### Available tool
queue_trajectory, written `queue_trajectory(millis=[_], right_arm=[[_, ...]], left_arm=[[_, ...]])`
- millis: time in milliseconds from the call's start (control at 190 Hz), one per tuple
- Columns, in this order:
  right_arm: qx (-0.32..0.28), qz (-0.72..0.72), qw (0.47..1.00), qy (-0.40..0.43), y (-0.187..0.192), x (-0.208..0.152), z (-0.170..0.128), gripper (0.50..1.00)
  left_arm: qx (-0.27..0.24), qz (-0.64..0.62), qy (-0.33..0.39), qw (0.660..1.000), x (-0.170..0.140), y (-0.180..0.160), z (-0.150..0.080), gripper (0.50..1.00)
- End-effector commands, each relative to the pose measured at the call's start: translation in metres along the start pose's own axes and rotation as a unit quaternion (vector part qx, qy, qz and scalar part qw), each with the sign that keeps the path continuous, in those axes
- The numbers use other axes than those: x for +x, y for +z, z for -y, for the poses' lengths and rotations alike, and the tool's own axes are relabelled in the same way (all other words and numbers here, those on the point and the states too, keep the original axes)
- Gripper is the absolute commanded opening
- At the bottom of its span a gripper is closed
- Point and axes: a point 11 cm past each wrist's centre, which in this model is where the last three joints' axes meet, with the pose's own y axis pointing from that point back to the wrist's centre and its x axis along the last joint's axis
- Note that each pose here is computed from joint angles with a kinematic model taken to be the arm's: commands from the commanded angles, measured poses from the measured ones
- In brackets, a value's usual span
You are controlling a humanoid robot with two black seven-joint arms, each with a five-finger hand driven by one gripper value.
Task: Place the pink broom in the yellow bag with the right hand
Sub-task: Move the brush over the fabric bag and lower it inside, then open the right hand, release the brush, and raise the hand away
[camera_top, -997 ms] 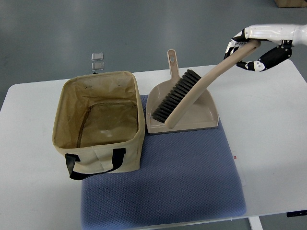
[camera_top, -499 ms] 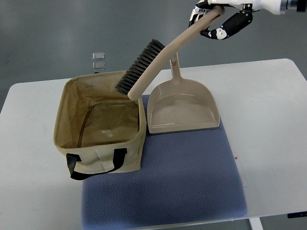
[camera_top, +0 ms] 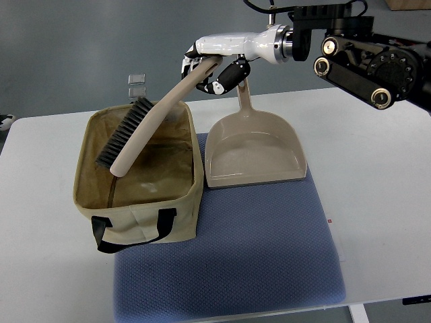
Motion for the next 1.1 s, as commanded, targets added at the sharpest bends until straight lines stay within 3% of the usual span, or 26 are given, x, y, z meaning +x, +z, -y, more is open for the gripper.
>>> queue_trajectory(millis=[0,163,241,299,331,551,766,1034,1097], right_arm=[[-0.002,-0.003,1.0,0.001,-0.008,-0.012,0.016,0.5],[0.0,0.0,1.0,0.007,-0.011,-0.018,0.022,0.5],[0.002,-0.002,1.0,0.014,-0.011,-0.017,0.022,0.629],[0.003,-0.002,1.0,0.019,-0.011,-0.016,0.022,0.764],[0.003,-0.002,1.0,0.019,-0.012,-0.016,0.022,0.789],[0.005,0.007,1.0,0.02,-0.01,-0.018,0.021,0.821],[0.01,0.038,0.998,0.05,-0.005,-0.005,0.012,0.823],[0.011,0.259,0.947,0.191,0.059,-0.013,-0.041,0.827],[0.013,0.31,0.922,0.232,0.074,-0.021,-0.053,0.856]], left_arm=[[0.0,0.0,0.0,1.0,0.0,0.0,0.0,1.0],[0.0,0.0,0.0,1.0,0.0,0.0,0.0,1.0],[0.0,0.0,0.0,1.0,0.0,0.0,0.0,1.0],[0.0,0.0,0.0,1.0,0.0,0.0,0.0,1.0],[0.0,0.0,0.0,1.0,0.0,0.0,0.0,1.0],[0.0,0.0,0.0,1.0,0.0,0.0,0.0,1.0],[0.0,0.0,0.0,1.0,0.0,0.0,0.0,1.0],[0.0,0.001,0.0,1.0,0.0,0.0,0.0,1.0],[0.0,0.0,0.0,1.0,0.0,0.0,0.0,1.0]])
